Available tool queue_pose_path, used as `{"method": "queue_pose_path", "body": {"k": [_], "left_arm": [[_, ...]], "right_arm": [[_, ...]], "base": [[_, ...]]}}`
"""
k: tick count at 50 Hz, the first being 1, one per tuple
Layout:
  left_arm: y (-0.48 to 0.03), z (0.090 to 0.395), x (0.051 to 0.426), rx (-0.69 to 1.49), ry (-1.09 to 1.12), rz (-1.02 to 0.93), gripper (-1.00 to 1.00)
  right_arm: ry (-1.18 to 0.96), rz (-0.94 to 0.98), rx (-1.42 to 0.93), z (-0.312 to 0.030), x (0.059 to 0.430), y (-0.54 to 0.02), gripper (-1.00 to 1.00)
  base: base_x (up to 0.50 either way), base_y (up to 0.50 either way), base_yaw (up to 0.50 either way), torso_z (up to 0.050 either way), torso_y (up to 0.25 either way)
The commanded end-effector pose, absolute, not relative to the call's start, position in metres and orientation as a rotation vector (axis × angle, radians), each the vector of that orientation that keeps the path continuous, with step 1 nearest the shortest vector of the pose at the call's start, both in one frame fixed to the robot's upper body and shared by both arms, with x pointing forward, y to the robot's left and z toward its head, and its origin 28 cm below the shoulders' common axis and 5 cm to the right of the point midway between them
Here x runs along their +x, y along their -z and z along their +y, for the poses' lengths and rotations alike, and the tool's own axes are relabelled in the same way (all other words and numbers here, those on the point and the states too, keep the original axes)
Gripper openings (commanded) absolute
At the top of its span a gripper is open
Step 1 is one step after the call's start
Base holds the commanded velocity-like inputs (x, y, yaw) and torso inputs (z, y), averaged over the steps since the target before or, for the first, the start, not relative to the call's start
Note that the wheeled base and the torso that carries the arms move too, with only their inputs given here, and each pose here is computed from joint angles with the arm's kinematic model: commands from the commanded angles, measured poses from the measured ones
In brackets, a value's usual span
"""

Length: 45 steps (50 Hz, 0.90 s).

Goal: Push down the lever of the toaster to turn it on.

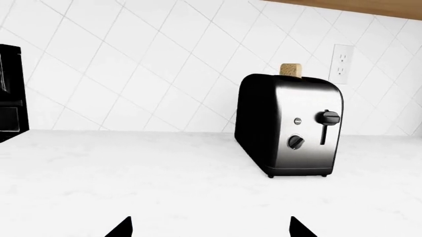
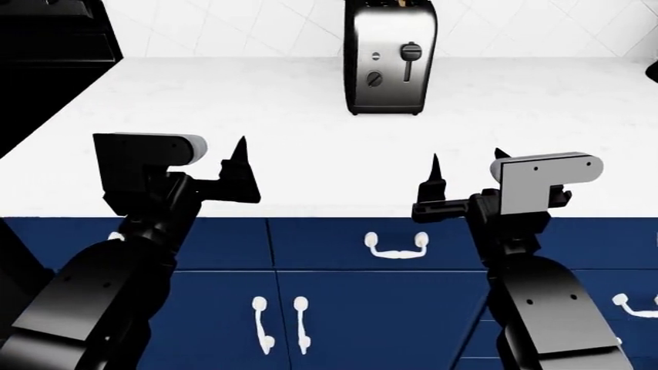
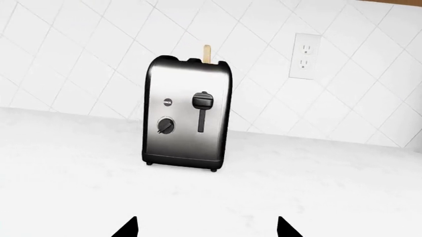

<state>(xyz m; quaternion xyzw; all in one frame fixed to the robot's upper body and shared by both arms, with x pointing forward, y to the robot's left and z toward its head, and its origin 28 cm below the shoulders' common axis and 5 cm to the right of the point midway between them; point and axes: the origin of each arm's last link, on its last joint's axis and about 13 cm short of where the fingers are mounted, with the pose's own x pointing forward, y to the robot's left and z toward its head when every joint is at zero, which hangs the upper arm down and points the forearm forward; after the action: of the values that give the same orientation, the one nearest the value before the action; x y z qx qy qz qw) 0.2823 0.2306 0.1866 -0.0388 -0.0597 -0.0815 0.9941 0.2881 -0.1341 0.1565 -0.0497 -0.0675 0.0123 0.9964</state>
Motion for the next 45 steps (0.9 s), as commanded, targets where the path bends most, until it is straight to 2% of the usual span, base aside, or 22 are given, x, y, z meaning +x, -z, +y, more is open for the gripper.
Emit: {"method": "queue_pose_path", "body": {"k": [1, 8, 45], "left_arm": [[-0.1859, 0.2300, 0.2829, -0.075, 0.167, -0.119, 1.00], [-0.1850, 0.2292, 0.2828, -0.075, 0.170, -0.117, 1.00], [-0.1854, 0.2286, 0.2833, -0.071, 0.171, -0.118, 1.00]], "right_arm": [[-0.021, -0.139, -0.088, -0.1348, 0.2876, -0.1546, 1.00], [-0.028, -0.133, -0.086, -0.1348, 0.2868, -0.1554, 1.00], [-0.026, -0.133, -0.083, -0.1351, 0.2885, -0.1565, 1.00]], "base": [[0.00, 0.19, 0.00, 0.000, 0.000], [0.06, 0.00, 0.00, 0.000, 0.000], [0.32, 0.00, 0.00, 0.000, 0.000]]}}
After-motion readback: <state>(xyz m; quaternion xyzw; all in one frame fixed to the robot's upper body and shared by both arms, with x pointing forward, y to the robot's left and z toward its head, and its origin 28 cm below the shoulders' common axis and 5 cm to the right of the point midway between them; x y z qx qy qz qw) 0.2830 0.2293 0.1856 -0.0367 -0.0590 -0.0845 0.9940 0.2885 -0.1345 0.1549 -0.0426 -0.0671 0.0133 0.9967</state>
